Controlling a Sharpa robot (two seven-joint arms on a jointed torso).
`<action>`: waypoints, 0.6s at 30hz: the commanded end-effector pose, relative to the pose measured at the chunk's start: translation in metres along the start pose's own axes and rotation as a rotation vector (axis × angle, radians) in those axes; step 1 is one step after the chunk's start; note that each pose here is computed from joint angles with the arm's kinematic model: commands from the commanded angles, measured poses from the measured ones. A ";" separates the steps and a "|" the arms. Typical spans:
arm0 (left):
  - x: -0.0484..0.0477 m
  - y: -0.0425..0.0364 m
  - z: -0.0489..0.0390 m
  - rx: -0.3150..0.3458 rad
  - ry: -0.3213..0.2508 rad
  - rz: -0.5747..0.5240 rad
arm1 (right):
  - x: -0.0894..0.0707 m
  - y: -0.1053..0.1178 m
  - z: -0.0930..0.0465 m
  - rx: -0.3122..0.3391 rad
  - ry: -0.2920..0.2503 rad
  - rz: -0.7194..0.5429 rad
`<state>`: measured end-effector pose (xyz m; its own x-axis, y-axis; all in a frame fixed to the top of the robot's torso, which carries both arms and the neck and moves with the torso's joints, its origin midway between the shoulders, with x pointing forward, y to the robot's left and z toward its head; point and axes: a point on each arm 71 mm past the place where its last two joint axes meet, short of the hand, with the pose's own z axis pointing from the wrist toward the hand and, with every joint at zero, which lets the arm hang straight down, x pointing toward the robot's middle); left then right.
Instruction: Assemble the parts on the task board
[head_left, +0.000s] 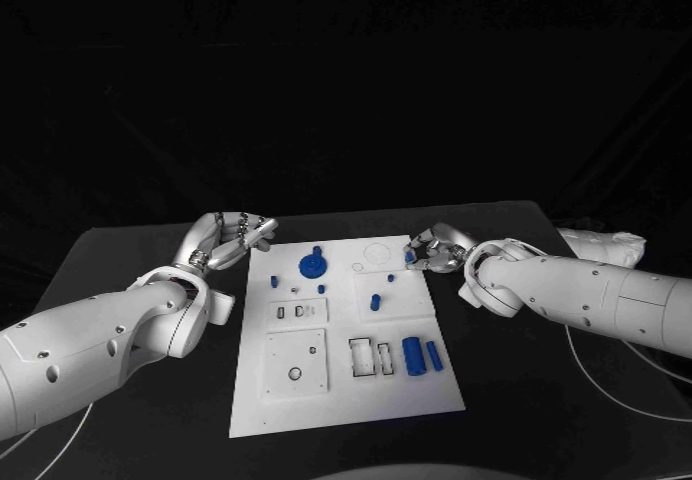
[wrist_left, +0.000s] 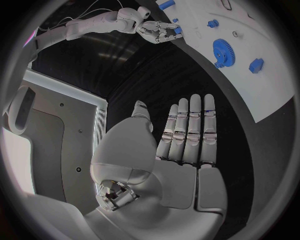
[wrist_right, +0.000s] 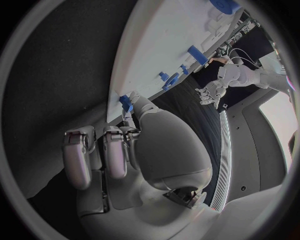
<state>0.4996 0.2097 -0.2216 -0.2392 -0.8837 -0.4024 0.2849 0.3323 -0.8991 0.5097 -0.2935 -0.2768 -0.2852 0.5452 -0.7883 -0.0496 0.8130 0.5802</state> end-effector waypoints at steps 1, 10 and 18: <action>0.0019 -0.0018 0.0007 0.010 0.010 -0.010 | 0.001 0.000 0.000 0.002 0.011 -0.009; 0.0014 -0.0015 0.0007 0.009 0.010 -0.010 | 0.001 -0.002 -0.001 0.005 0.006 -0.010; 0.0012 -0.0013 0.0005 0.009 0.010 -0.010 | 0.002 -0.001 0.000 0.006 0.008 -0.009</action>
<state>0.4999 0.2100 -0.2217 -0.2384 -0.8837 -0.4028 0.2844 0.3331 -0.8990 0.5099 -0.2947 -0.2775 -0.2835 0.5445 -0.7894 -0.0437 0.8150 0.5778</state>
